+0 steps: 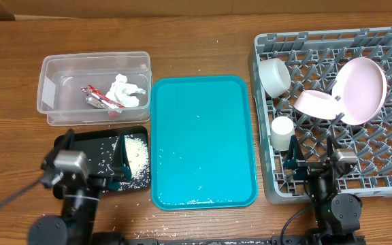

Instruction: Sort waste into correct bins and load items into the dishwasher

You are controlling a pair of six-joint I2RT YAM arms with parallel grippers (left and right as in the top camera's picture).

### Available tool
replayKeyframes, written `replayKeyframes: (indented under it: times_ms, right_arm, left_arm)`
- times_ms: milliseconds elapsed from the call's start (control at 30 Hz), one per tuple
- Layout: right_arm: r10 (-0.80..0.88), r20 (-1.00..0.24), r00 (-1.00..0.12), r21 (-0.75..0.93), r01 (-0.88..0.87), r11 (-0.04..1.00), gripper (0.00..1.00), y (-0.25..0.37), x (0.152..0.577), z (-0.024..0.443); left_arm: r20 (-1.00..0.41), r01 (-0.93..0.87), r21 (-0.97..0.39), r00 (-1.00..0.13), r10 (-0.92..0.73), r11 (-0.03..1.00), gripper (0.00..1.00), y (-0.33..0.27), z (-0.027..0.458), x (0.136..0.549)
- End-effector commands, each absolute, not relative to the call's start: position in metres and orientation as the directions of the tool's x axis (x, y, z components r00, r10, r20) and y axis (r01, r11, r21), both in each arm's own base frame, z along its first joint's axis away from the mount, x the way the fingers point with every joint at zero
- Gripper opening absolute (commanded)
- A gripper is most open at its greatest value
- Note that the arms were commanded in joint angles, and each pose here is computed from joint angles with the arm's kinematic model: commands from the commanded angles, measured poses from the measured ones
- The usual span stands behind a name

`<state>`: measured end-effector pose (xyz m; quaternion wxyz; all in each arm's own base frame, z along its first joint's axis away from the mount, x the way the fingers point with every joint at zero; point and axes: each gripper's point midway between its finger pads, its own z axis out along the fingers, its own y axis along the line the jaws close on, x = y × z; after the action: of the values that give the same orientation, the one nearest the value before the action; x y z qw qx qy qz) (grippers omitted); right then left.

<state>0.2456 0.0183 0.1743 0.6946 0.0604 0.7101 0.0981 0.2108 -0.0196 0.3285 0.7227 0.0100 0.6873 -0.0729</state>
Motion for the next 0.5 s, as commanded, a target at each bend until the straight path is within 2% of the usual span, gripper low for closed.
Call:
replayKeyframes:
  times_ms: [0, 233, 433, 467]
  right_arm:
    - [0.219, -0.975, -0.022, 0.22, -0.043, 0.975, 1.0, 0.017, 0.246, 0.173]
    - [0.219, -0.975, -0.022, 0.22, -0.043, 0.975, 1.0, 0.017, 0.246, 0.173]
    - [0.219, -0.975, -0.022, 0.22, -0.043, 0.975, 1.0, 0.017, 0.246, 0.173]
    - [0.219, -0.975, -0.022, 0.22, -0.043, 0.975, 1.0, 0.017, 0.246, 0.173]
  left_arm:
    - [-0.996, 0.111, -0.059, 0.06, -0.065, 0.992, 1.0, -0.018, 0.293, 0.213]
    - [-0.991, 0.11, -0.123, 0.043, -0.129, 0.986, 1.0, -0.016, 0.225, 0.234]
    - [-0.98, 0.113, -0.19, 0.04, -0.196, 0.975, 1.0, -0.016, 0.19, 0.245]
    - [-0.979, 0.105, -0.201, 0.011, -0.204, 0.974, 1.0, -0.016, 0.183, 0.246]
